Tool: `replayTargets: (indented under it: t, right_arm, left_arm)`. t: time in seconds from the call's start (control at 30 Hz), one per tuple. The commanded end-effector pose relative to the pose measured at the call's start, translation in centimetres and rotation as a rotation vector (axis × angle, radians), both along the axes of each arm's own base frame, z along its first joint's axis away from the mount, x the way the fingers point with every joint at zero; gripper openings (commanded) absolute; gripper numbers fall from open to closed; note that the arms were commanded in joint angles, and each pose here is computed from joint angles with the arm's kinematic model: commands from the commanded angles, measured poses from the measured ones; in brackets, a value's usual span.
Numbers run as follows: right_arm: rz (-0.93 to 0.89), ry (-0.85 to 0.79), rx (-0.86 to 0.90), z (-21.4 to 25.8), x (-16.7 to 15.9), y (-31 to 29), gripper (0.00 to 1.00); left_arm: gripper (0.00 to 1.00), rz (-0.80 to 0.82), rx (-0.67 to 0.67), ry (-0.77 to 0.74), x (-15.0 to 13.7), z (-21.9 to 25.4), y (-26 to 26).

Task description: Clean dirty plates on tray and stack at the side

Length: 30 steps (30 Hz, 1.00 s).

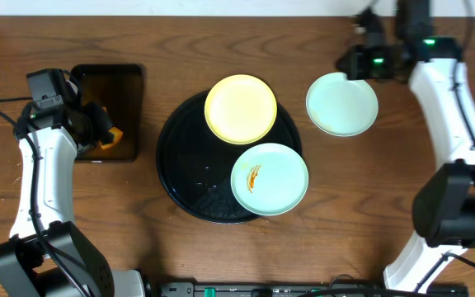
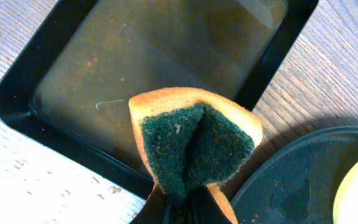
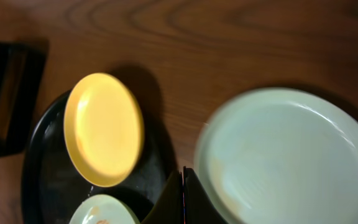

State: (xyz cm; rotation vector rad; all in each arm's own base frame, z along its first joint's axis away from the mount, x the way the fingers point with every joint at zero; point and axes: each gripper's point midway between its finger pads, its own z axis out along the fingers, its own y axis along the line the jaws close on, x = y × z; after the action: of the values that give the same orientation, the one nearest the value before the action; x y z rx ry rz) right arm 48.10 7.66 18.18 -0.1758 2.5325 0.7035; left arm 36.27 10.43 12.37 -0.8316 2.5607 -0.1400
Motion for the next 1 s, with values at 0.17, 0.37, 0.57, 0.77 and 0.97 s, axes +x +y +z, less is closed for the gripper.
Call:
replayTargets:
  t: [0.17,0.37,0.57,0.77,0.97]
  right_arm:
    - [0.011,0.051,0.076,1.1,-2.0,0.5,0.14]
    - [0.009,0.075,-0.089,-1.2,-2.4,4.6,0.33]
    - [-0.111,0.075,-0.297,-5.3,-3.3,8.4,0.48]
    - [-0.159,0.062,-0.372,-8.8,-4.6,11.7,0.51]
    - [-0.149,0.102,-0.379,-12.1,-5.2,13.7,0.52]
  left_arm:
    - [0.07,-0.011,-0.008,0.008,-0.1,-0.5,0.0]
    - [0.08,-0.011,-0.008,0.008,-0.1,-0.5,0.0]
    - [0.08,-0.011,-0.008,0.008,-0.2,-0.5,0.0]
    - [0.08,-0.011,-0.01,0.012,-0.2,-0.5,-0.1]
    - [0.07,-0.011,-0.009,0.011,-0.2,-0.5,-0.1]
